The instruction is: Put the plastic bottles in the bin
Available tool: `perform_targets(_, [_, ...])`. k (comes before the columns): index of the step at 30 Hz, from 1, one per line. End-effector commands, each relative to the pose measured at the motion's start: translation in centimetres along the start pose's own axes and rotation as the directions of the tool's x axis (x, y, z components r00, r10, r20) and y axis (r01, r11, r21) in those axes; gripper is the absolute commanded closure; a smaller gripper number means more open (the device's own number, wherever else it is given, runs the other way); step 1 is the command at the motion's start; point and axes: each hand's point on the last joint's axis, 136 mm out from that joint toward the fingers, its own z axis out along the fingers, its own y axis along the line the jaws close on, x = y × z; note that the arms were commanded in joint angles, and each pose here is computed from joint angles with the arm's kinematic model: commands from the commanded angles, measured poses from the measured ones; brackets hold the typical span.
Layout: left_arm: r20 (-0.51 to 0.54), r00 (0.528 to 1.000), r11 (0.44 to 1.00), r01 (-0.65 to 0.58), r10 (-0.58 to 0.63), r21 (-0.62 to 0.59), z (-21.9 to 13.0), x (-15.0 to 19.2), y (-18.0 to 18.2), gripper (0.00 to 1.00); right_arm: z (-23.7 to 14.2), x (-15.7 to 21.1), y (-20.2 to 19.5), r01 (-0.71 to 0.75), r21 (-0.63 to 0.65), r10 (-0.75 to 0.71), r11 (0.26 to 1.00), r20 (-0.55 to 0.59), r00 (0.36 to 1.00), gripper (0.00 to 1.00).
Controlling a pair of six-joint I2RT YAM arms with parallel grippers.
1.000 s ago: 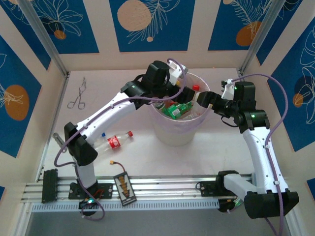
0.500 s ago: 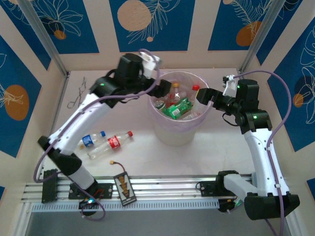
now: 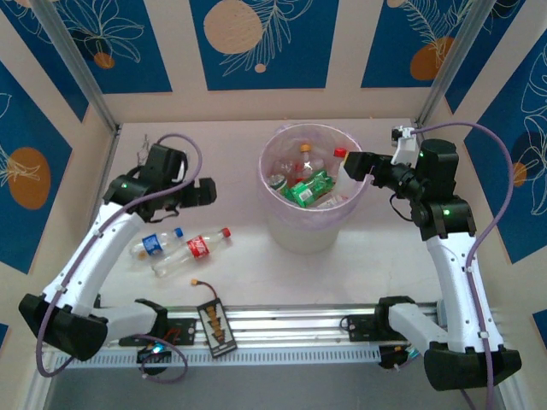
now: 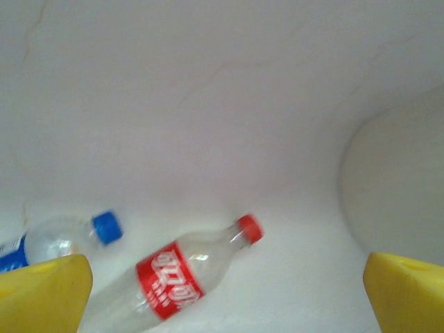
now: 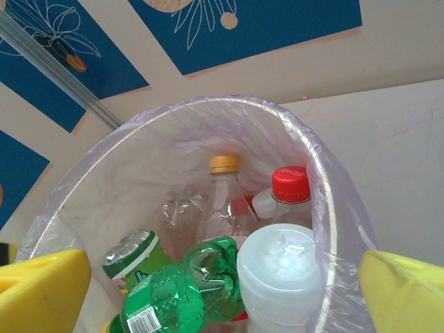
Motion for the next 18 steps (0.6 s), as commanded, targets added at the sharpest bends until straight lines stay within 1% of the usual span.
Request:
perform_targets(1, [-0.029, 0.987, 0.982, 0.151, -0.155, -0.112, 0.3, 2.9, 3.1, 0.00, -0.8, -0.7, 0.5, 0.044, -0.009, -0.044, 0.999, 0.031, 0.999, 0.01])
perform_targets(3, [-0.052, 0.972, 0.966, 0.222, -0.231, -0.136, 1.2, 4.7, 3.8, 0.00, -0.9, -0.8, 0.5, 0.049, -0.009, -0.048, 0.999, 0.036, 0.998, 0.01])
perform_targets(4, [-0.056, 0.956, 0.949, 0.277, -0.288, -0.151, 1.6, 5.5, 4.2, 0.00, -0.9, -0.8, 0.4, 0.045, -0.006, -0.045, 0.999, 0.035, 0.998, 0.01])
perform_targets(6, [-0.062, 0.920, 0.916, 0.376, -0.387, -0.141, 2.6, 7.0, 4.1, 0.00, -0.9, -0.7, 0.2, 0.041, -0.007, -0.041, 0.999, 0.033, 0.999, 0.01])
perform_targets(8, [-0.053, 0.857, 0.855, 0.504, -0.513, -0.124, 3.7, 8.5, 3.7, 0.00, -0.7, -0.5, 0.0, 0.029, -0.014, -0.029, 0.999, 0.022, 0.999, 0.01])
perform_targets(10, [-0.013, 0.802, 0.798, 0.594, -0.598, -0.103, 4.2, 8.9, 3.6, 0.00, -0.5, -0.3, 0.0, 0.021, -0.020, -0.021, 1.000, 0.012, 1.000, 0.01])
perform_targets(12, [0.034, 0.745, 0.740, 0.666, -0.666, -0.093, 4.3, 8.9, 3.7, 0.00, -0.5, -0.3, -0.1, 0.022, -0.018, -0.022, 1.000, 0.009, 1.000, 0.01])
perform_targets(14, [0.065, 0.662, 0.653, 0.748, -0.747, -0.114, 4.5, 9.6, 4.2, 0.00, -0.5, -0.2, -0.2, 0.021, -0.013, -0.021, 1.000, 0.003, 1.000, 0.01])
perform_targets(18, [0.101, 0.537, 0.525, 0.842, -0.838, -0.122, 5.5, 10.7, 4.3, 0.00, -0.5, 0.0, -0.5, 0.013, -0.010, -0.014, 1.000, -0.007, 1.000, 0.01])
